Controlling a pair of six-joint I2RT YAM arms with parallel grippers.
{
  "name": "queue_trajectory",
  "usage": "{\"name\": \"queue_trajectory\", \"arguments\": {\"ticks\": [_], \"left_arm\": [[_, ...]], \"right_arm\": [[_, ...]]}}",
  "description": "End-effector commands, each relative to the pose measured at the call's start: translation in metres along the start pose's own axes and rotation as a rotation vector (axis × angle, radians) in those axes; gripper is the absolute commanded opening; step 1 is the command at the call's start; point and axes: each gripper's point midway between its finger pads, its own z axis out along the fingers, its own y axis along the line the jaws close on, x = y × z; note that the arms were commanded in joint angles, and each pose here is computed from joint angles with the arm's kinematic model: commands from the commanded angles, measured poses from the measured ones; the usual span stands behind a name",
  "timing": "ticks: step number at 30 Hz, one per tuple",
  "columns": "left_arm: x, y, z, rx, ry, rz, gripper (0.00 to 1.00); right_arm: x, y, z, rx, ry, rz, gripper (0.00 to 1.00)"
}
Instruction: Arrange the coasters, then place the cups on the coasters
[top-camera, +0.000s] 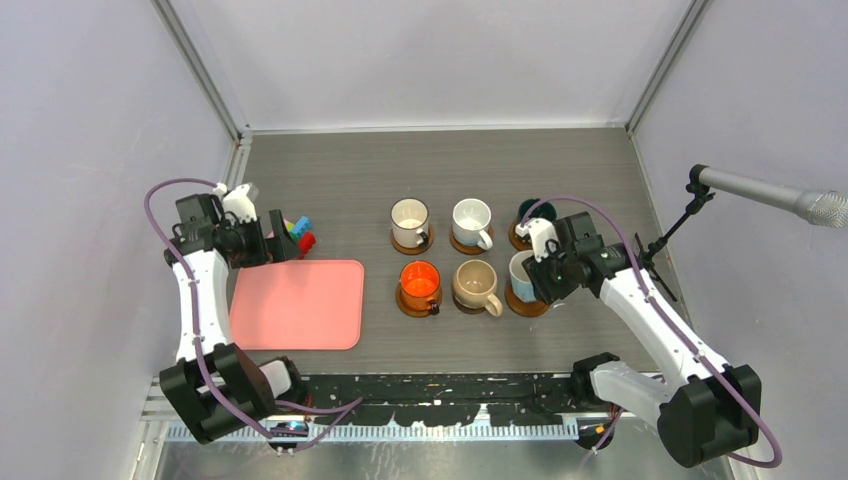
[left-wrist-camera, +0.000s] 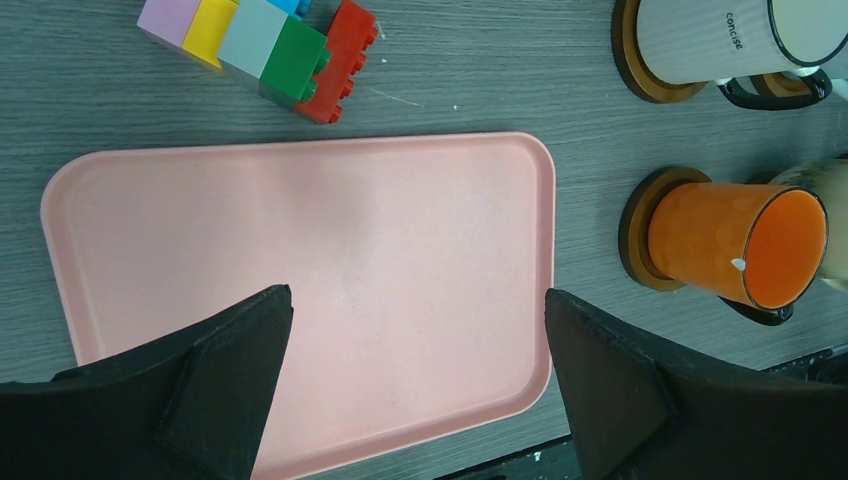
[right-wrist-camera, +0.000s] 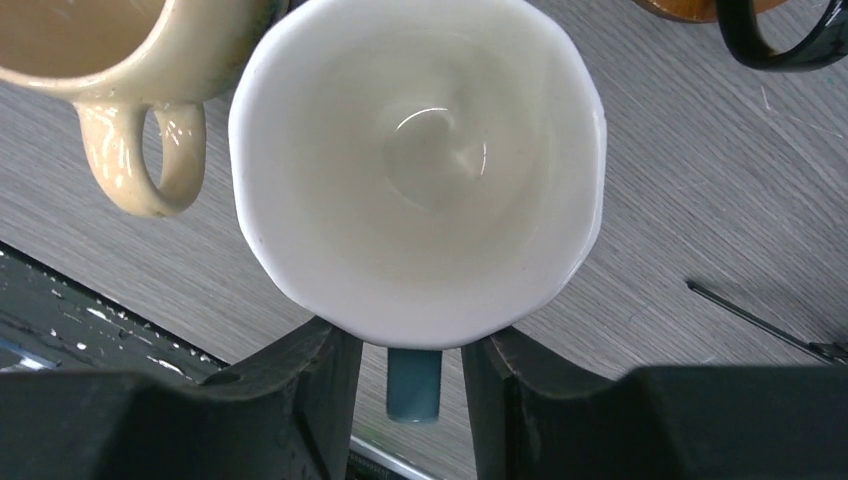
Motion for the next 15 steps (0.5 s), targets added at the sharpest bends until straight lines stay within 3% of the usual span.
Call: {"name": "queue_trajectory", "arguments": {"ticks": [1, 15], "left_arm": [[-0.015, 0.000, -0.004, -0.009, -0.038, 0.032, 1.00], [-0.016, 0.001, -0.003, -0.013, -0.036, 0.028, 1.00]], "right_arm": [[-0.011, 0.000, -0.012, -0.015, -0.021, -0.038, 0.47], [0.015, 0.000, -0.017, -0.021, 0.106, -0.071, 0.48]]}}
